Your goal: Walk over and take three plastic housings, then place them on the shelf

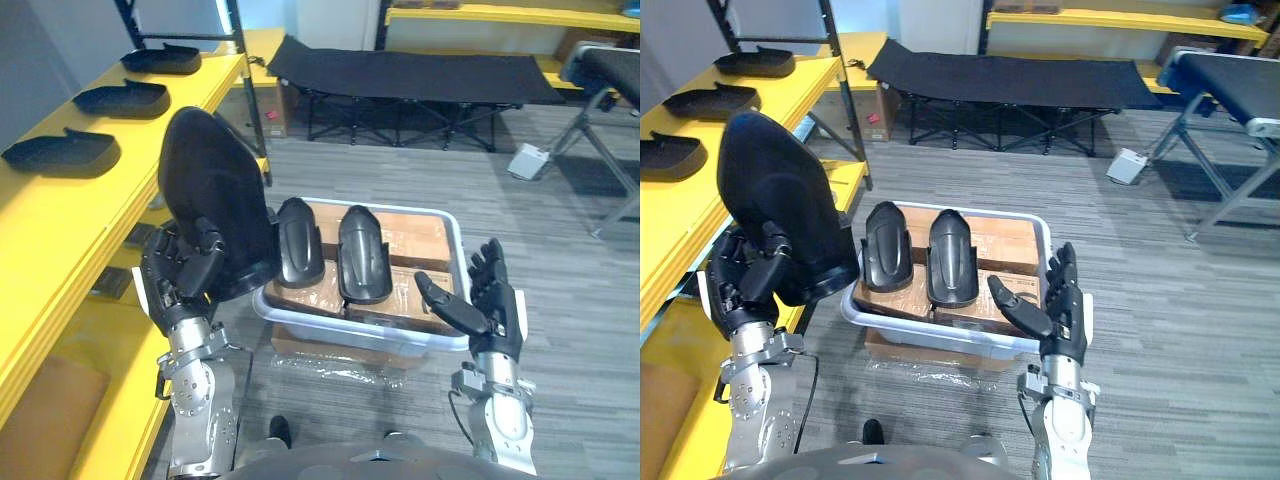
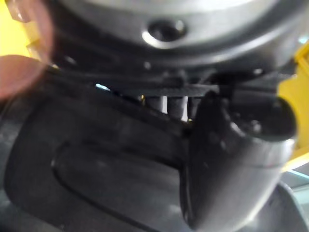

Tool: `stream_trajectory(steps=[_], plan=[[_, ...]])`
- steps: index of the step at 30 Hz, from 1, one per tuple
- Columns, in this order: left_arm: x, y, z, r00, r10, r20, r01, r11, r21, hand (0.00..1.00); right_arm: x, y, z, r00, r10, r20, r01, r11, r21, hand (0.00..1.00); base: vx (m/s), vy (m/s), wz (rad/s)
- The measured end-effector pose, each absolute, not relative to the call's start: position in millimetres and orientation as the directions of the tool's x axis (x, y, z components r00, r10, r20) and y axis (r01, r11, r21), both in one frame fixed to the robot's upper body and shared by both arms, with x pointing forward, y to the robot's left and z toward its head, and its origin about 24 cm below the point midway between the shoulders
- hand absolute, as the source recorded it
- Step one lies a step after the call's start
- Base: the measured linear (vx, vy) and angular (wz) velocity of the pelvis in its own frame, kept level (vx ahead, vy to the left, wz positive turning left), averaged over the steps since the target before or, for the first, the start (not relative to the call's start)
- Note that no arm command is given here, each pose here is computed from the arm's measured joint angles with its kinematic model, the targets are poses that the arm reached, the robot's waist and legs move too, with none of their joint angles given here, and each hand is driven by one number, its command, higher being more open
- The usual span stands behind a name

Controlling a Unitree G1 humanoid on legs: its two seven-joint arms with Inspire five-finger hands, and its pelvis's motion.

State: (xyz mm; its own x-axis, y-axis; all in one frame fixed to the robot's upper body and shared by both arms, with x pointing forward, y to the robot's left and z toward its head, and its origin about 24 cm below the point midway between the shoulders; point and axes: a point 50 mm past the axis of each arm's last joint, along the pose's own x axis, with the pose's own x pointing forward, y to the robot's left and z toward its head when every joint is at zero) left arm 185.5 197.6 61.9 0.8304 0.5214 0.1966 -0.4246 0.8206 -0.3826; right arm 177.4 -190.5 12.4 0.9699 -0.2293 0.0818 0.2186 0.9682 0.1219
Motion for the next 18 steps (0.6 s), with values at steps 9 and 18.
stream_trajectory(steps=[9, 18], plan=[[144.3, 238.7, 60.5, 0.759, 0.626, 0.178, -0.570, 0.771, -0.283, 0.00, 222.5, -155.8, 39.7, 0.978, -0.022, 0.209, 0.009, 0.998, 0.063, 1.00, -0.03, -0.033, 0.55], [140.8, 228.4, 48.7, 0.866, 0.488, 0.112, -0.434, 0.843, -0.318, 0.00, 210.9, -168.4, 32.1, 0.987, -0.078, 0.139, 0.065, 0.993, 0.095, 1.00, -0.06, -0.047, 0.59]])
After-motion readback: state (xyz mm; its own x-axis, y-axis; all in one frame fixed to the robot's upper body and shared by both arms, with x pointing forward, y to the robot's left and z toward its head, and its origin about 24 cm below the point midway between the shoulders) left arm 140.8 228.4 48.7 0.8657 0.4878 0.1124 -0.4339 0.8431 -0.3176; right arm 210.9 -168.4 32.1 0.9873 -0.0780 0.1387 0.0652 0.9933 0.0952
